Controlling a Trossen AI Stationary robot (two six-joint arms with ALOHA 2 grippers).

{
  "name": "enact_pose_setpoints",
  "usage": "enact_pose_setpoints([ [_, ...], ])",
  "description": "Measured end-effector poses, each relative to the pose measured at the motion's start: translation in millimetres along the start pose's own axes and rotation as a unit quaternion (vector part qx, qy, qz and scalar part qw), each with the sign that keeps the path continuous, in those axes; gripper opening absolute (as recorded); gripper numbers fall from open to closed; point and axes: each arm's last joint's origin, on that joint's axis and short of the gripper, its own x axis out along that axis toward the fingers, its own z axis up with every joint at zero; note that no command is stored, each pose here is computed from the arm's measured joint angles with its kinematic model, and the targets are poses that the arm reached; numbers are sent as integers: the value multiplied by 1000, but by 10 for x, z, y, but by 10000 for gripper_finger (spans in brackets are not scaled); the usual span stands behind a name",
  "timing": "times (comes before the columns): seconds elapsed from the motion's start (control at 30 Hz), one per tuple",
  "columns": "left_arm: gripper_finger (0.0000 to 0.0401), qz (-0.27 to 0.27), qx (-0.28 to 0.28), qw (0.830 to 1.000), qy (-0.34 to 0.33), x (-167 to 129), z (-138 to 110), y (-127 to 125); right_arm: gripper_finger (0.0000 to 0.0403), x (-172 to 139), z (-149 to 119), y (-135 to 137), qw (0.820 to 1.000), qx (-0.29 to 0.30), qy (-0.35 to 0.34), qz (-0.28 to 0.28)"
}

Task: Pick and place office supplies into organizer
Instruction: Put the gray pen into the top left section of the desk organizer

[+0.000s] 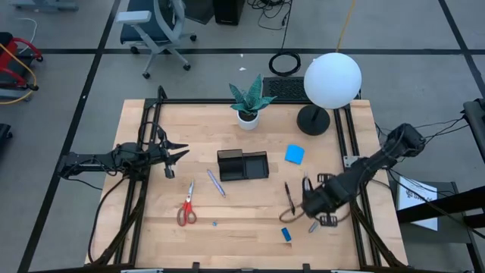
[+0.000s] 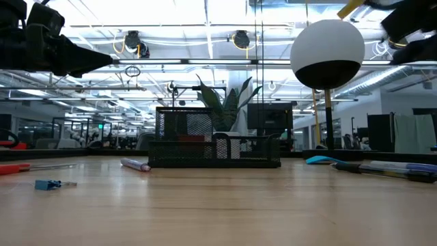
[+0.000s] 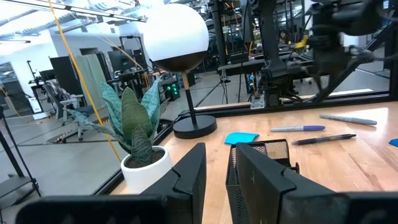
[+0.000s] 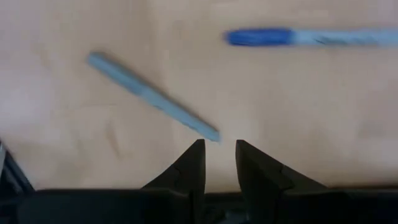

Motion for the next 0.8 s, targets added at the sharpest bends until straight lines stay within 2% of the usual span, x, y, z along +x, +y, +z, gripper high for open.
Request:
enact_pose_setpoints([
  [0.17,97,0,0,1000,0,0,-1,0,79,43,-3,172,998,-45,-28,18],
  [0.33,97,0,0,1000,0,0,-1,0,79,41,14,216,996,-69,-46,30],
  [0.47,97,0,0,1000,0,0,-1,0,84,45,-6,242,991,-118,-50,25],
  [0.8,97,0,0,1000,0,0,-1,0,143,203,-27,387,971,-237,-29,-9],
])
